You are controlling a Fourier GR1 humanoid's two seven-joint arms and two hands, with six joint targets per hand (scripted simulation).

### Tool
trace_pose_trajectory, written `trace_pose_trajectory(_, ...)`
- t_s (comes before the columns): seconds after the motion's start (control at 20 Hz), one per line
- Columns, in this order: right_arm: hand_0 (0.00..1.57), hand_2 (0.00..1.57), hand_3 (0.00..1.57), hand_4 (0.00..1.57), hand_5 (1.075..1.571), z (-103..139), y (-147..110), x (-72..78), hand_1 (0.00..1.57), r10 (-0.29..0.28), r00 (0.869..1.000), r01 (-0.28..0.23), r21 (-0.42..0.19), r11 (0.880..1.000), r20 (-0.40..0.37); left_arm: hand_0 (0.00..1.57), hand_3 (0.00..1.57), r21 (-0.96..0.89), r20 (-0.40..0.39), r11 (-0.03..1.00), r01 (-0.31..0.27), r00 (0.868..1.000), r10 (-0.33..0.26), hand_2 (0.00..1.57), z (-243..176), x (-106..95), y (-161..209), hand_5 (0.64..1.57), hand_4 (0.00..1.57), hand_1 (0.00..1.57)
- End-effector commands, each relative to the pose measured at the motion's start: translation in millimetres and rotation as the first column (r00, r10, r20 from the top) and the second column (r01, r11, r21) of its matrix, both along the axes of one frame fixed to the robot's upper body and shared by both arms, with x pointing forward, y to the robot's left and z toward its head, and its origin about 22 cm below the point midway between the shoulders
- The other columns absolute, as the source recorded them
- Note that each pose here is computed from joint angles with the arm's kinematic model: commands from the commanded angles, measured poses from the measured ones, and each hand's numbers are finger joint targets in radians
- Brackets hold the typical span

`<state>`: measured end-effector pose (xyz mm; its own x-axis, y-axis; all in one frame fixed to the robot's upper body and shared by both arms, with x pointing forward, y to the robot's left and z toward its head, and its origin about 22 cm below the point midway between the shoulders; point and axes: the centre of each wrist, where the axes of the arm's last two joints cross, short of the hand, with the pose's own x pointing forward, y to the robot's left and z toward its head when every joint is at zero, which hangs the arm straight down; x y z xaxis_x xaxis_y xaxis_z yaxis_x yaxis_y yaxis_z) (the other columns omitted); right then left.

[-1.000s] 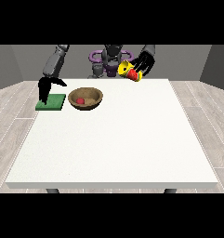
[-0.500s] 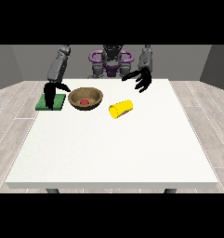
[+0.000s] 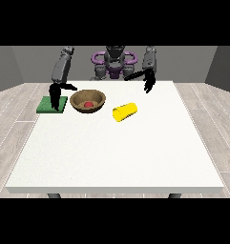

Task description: Pick the cup and pour the ball into the bowl, then pick the bowl and place it on the pad

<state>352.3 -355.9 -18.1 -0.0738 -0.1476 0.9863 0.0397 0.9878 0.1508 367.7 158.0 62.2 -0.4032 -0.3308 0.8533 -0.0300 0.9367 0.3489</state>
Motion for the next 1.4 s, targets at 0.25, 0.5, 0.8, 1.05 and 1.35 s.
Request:
trace_pose_trajectory(0.25, 0.0, 0.0, 0.0, 0.2, 1.539, -21.3, -12.5, -10.2, 0.0, -0.08, 0.997, 0.08, 0.069, 0.994, -0.002, 0.0, 0.0, -0.001, 0.069, 0.995, 0.095, 0.993, -0.095, 0.0, 41.7, -10.8, -25.2, 1.555, 0.0, 0.0)
trace_pose_trajectory(0.5, 0.0, 0.0, 0.0, 0.19, 1.528, -39.4, 18.7, -12.3, 0.0, -0.059, 0.998, 0.055, 0.096, 0.994, 0.033, 0.0, 0.0, -0.008, 0.079, 0.996, 0.084, 0.993, -0.083, 0.0, 57.9, -2.5, -16.1, 1.558, 0.0, 0.0)
trace_pose_trajectory(0.8, 0.0, 0.0, 0.0, 0.29, 1.538, -29.7, 37.5, 2.2, 0.0, -0.05, 0.998, 0.055, 0.121, 0.991, -0.042, 0.0, 0.0, 0.014, 0.001, 0.995, 0.097, 0.995, -0.097, 0.0, 29.4, -4.2, -0.3, 1.562, 0.0, 0.0)
trace_pose_trajectory(1.05, 0.0, 0.0, 0.0, 0.38, 1.552, -35.2, 68.8, 7.3, 0.0, -0.021, 0.992, 0.036, 0.124, 0.992, -0.127, 0.0, 0.0, -0.006, -0.064, 0.999, 0.045, 0.997, -0.045, 0.0, 7.9, -7.9, 26.8, 1.564, 0.0, 0.0)
trace_pose_trajectory(1.35, 1.57, 1.57, 0.82, 0.66, 1.57, -56.5, 40.5, -15.2, 1.57, -0.148, 0.947, 0.137, -0.057, 0.989, -0.285, 0.0, 0.0, 0.012, 0.024, 0.994, 0.104, 0.994, -0.104, 0.0, 42.6, -5.3, 12.1, 1.567, 0.0, 0.0)
